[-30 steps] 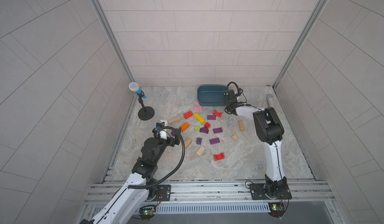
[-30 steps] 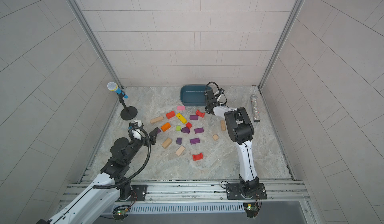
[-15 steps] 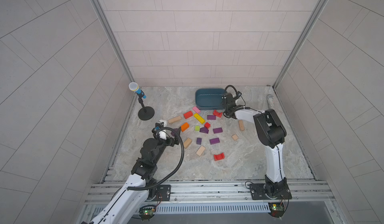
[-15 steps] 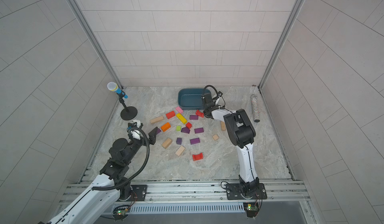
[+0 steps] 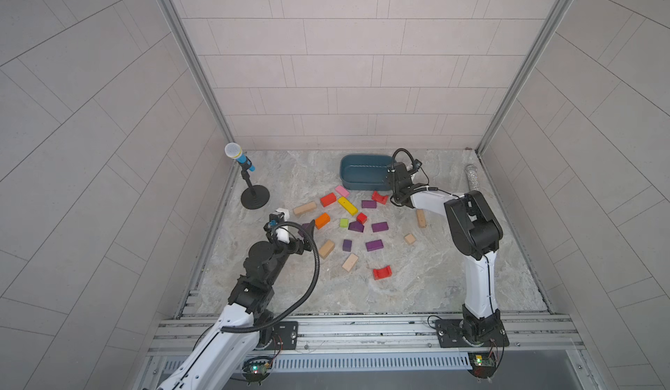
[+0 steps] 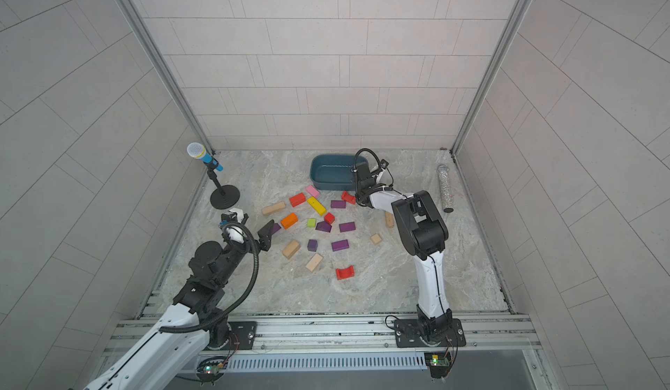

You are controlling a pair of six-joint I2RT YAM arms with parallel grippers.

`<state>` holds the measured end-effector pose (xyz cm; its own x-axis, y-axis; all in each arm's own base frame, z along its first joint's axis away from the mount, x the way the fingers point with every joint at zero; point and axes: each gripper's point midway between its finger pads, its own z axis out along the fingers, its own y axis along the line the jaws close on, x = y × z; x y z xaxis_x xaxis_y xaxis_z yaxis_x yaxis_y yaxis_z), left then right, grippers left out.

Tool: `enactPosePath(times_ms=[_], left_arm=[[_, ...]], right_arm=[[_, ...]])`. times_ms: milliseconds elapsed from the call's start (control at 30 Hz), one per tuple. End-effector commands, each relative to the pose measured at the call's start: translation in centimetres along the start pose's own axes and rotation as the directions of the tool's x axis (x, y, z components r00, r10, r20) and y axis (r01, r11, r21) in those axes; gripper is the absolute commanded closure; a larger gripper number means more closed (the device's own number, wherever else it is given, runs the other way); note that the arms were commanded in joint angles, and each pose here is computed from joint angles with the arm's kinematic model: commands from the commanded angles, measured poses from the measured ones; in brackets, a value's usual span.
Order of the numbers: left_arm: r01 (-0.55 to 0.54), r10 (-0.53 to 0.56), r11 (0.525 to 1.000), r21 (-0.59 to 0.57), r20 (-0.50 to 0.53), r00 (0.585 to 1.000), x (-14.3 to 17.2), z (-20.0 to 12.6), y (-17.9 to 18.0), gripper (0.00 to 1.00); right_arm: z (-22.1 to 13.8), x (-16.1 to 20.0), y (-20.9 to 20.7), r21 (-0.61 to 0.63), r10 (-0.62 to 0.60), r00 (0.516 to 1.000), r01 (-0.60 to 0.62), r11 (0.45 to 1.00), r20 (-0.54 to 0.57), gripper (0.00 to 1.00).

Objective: Pick purple bricks into the storage bin
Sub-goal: Place the storage box at the center of the board, then pick up the building block from the center of the board.

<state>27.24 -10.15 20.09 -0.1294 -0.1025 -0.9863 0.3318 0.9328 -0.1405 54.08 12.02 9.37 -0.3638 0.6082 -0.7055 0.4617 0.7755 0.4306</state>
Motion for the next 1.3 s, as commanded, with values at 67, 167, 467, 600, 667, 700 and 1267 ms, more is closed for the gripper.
enactPosePath(times_ms=[67, 167, 467, 600, 667, 700, 1267], left_arm=[[0.007, -0.007, 1.000, -0.004, 0.019, 1.000, -0.5, 0.0, 0.0, 0.00], [0.011, -0.011, 1.000, 0.006, 0.013, 1.000, -0.2, 0.1, -0.1, 0.00], [0.065, -0.065, 0.998, -0.009, 0.000, 0.998, 2.2, -1.1, 0.4, 0.00], [0.069, -0.067, 0.990, -0.123, 0.020, 0.998, 2.2, -2.9, 2.4, 0.00], [0.068, -0.060, 0.980, -0.187, 0.049, 0.997, 1.8, -3.9, 3.6, 0.00], [0.071, -0.059, 0.976, -0.208, 0.066, 0.996, 1.5, -4.4, 4.0, 0.00], [0.136, -0.135, 0.989, -0.063, 0.017, 0.991, 4.2, -4.0, 1.7, 0.01]], right_arm=[[-6.8, -7.6, 4.3, -0.116, -0.163, 0.972, 0.183, 0.976, 0.167, 0.07], [-10.7, -8.6, 7.7, -0.275, -0.385, 0.899, 0.432, 0.859, 0.210, 0.04], [-19.2, 3.4, 12.5, -0.682, -0.823, 0.526, 0.684, 0.259, 0.215, 0.04], [-21.2, 10.9, 14.0, -0.763, -0.892, 0.341, 0.647, -0.007, 0.297, 0.04], [-21.4, 13.6, 14.7, -0.781, -0.905, 0.281, 0.619, -0.084, 0.320, 0.05], [-21.4, 14.8, 15.1, -0.788, -0.908, 0.254, 0.604, -0.119, 0.332, 0.06], [-22.6, 26.8, 18.4, -0.515, -0.687, -0.103, 0.584, -0.628, 0.720, 0.09]])
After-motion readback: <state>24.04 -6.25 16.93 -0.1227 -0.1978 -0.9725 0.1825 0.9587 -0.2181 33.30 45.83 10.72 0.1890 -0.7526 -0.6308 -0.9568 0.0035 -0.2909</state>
